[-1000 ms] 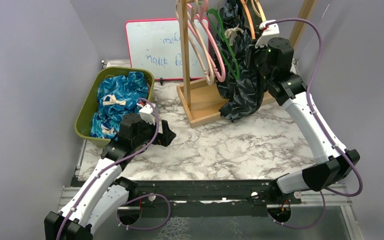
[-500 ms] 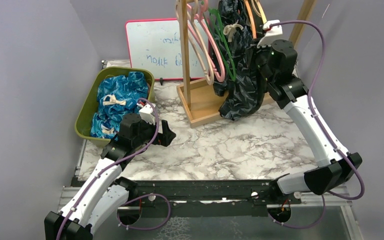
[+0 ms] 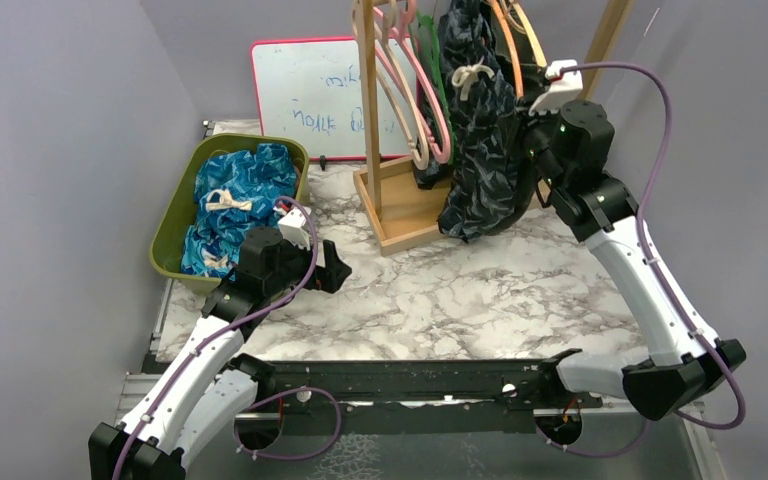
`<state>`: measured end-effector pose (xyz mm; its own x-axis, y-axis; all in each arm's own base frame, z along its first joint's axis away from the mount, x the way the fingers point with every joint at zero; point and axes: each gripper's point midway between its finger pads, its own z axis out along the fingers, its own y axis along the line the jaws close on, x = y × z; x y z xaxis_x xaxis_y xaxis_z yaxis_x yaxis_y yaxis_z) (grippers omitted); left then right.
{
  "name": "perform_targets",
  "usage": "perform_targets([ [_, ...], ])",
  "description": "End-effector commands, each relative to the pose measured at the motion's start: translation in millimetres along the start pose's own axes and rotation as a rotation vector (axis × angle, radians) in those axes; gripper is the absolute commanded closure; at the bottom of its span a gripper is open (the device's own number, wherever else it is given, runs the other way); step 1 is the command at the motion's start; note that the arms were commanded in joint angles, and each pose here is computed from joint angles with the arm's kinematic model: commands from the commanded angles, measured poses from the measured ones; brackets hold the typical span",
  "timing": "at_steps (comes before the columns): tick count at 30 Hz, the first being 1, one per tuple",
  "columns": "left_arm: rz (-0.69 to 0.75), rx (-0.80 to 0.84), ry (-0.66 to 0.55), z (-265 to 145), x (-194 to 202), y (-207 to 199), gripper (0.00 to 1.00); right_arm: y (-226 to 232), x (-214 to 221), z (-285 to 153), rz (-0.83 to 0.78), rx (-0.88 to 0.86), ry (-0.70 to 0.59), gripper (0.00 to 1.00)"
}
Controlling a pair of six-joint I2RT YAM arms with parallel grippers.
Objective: Remove the shorts from the hanger
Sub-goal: Pick up the hanger from the clothes rod.
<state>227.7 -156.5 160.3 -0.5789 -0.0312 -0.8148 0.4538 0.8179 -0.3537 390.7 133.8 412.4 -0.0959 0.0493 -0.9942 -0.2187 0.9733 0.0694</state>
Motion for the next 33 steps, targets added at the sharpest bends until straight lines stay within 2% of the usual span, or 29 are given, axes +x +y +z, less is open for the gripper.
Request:
perform_targets([
  [1,0.018,-0.013,-0.046,-4,-16,-2,0.01,7,-5,-29,0.058,-0.056,-0.036,0.99],
  [9,0.023,-0.040,-0.084,-10,-23,1,0.01,15,61,-77,0.125,-0.141,0.109,0.98],
  [15,0.025,-0.057,-0.114,-14,-29,3,0.01,20,121,-135,0.244,-0.198,0.214,0.98],
  [25,0.023,-0.091,-0.171,-24,-40,6,0.01,77,222,-244,0.503,-0.560,0.544,0.98],
  [29,0.018,-0.097,-0.226,-33,-47,4,0.01,99,231,-277,0.513,-0.798,0.542,0.98],
  [33,0.028,-0.025,-0.310,-44,-61,-11,0.01,114,224,-299,0.476,-0.994,0.553,0.98],
])
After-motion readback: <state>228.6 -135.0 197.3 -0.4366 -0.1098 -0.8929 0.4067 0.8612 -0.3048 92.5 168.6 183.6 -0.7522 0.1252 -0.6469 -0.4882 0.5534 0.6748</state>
